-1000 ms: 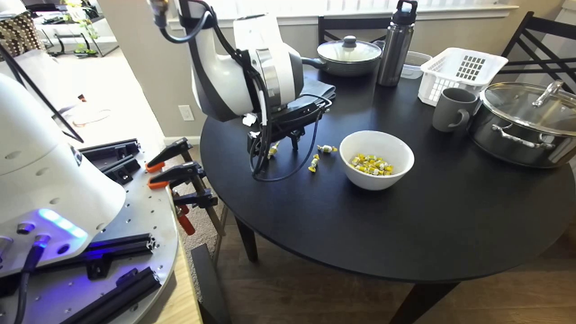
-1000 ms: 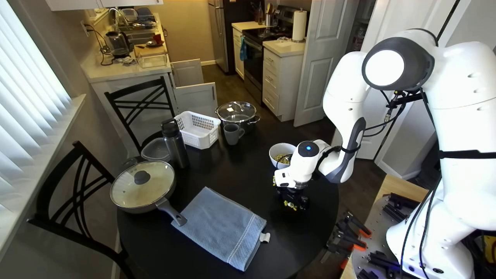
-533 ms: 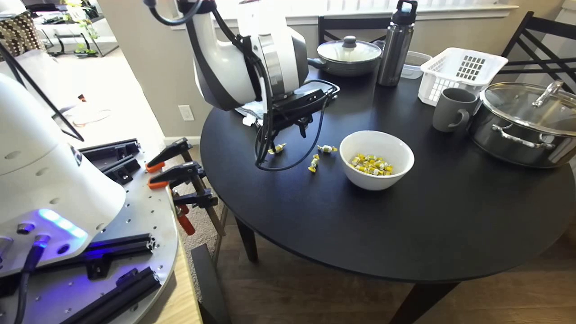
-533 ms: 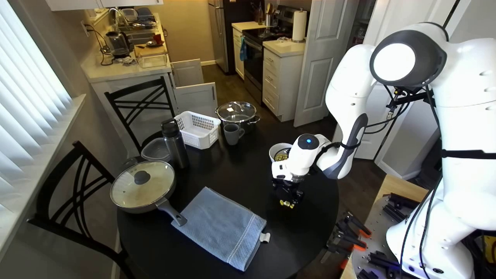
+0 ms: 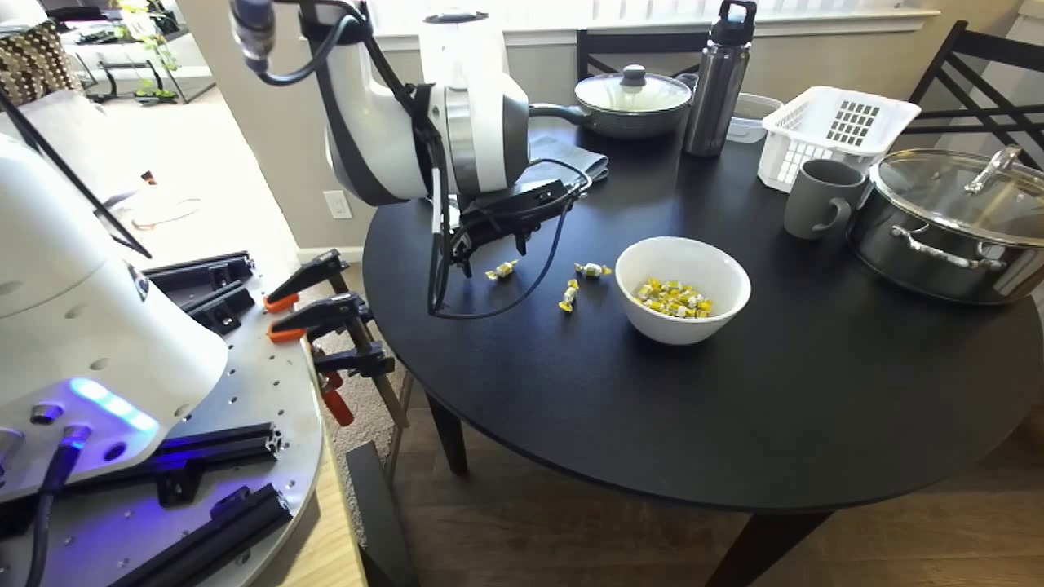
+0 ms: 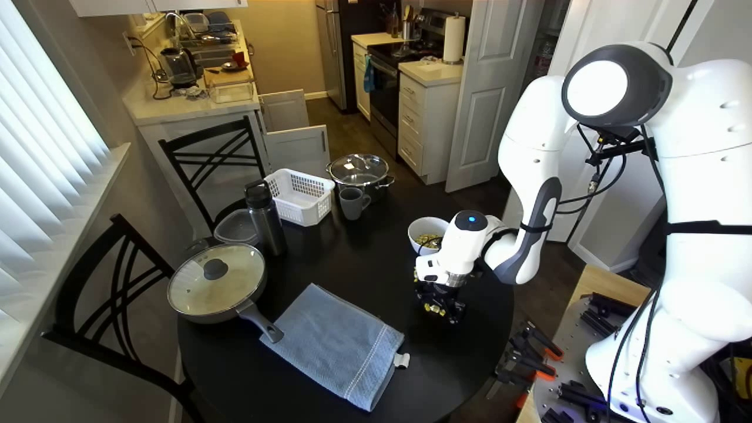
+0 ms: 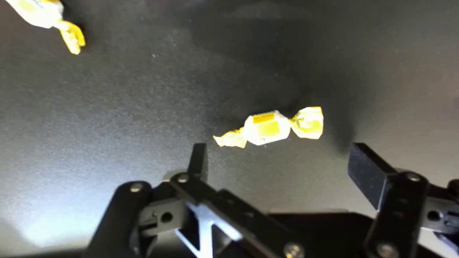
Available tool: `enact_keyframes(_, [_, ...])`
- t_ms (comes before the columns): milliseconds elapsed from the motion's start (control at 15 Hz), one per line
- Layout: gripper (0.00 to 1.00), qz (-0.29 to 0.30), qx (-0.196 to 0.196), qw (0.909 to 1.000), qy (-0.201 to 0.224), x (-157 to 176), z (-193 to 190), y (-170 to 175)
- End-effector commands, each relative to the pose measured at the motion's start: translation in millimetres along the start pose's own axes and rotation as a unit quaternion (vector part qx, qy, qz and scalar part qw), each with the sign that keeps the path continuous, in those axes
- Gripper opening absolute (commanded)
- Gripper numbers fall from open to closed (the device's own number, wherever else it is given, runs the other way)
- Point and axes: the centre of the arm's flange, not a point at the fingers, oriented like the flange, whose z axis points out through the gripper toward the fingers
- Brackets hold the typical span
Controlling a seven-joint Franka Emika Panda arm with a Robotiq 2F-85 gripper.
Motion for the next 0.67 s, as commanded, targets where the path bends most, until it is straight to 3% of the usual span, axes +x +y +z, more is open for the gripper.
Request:
enact_keyframes(0, [1.00, 0.011, 0.017, 0.9998, -0.001, -7, -20, 18])
enact_keyframes(533, [0.99, 0.039, 0.022, 0.9986, -0.026, -6, -24, 28])
enact_keyframes(600, [0.76, 0.040, 0.024, 0.9985, -0.028, -6, -24, 28])
